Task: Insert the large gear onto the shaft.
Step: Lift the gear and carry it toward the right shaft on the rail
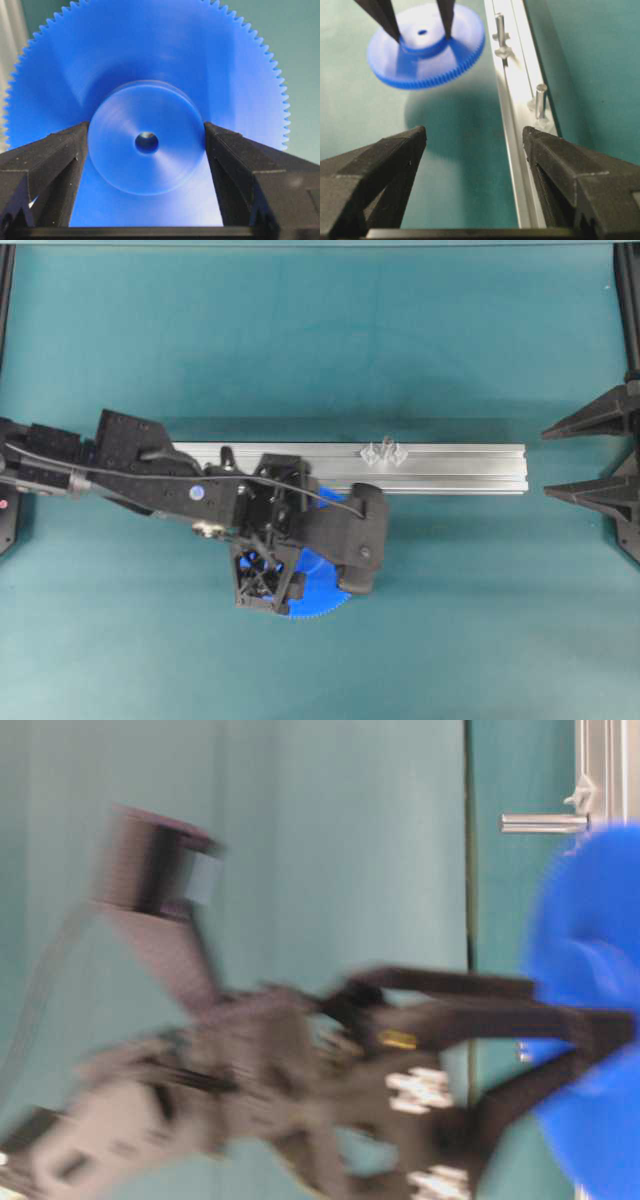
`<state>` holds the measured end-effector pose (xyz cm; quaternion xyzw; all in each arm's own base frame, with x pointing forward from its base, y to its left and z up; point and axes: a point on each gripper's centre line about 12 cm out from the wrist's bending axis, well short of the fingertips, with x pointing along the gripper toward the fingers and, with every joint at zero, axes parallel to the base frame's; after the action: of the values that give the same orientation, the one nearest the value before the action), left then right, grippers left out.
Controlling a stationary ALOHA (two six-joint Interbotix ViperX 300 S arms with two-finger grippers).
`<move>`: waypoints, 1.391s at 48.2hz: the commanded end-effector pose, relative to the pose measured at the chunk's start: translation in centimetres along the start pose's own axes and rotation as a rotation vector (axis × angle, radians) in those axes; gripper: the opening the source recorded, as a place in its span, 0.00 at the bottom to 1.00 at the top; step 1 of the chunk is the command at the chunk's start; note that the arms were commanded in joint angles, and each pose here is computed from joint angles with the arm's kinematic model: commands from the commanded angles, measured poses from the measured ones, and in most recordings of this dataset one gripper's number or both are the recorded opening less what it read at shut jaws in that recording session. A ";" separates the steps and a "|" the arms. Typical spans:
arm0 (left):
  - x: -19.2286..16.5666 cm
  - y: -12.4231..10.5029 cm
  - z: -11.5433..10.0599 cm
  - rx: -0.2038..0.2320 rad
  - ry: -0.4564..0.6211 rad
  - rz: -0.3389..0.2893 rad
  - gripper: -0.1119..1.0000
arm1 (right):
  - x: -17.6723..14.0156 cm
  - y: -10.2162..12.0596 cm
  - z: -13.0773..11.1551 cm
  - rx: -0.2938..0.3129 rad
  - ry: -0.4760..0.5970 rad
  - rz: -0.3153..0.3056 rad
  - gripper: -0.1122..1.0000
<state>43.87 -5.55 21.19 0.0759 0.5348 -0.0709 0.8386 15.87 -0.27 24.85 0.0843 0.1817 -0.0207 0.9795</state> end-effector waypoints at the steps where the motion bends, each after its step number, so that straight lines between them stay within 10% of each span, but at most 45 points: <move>1: -4.1 1.6 2.5 0.006 -0.103 0.027 0.81 | 0.0 0.1 0.4 0.010 -0.013 0.004 0.87; 29: -5.4 10.5 4.8 0.162 -0.196 0.166 0.81 | -0.4 0.1 0.5 0.008 -0.043 0.009 0.87; 67: 0.8 14.6 6.4 0.120 -0.173 0.190 0.81 | -0.3 0.0 0.1 0.006 -0.056 0.008 0.87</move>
<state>52.21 6.65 21.60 0.1692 0.4715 -0.0426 0.8645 15.49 -0.25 24.78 0.0841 0.1591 -0.0192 0.9835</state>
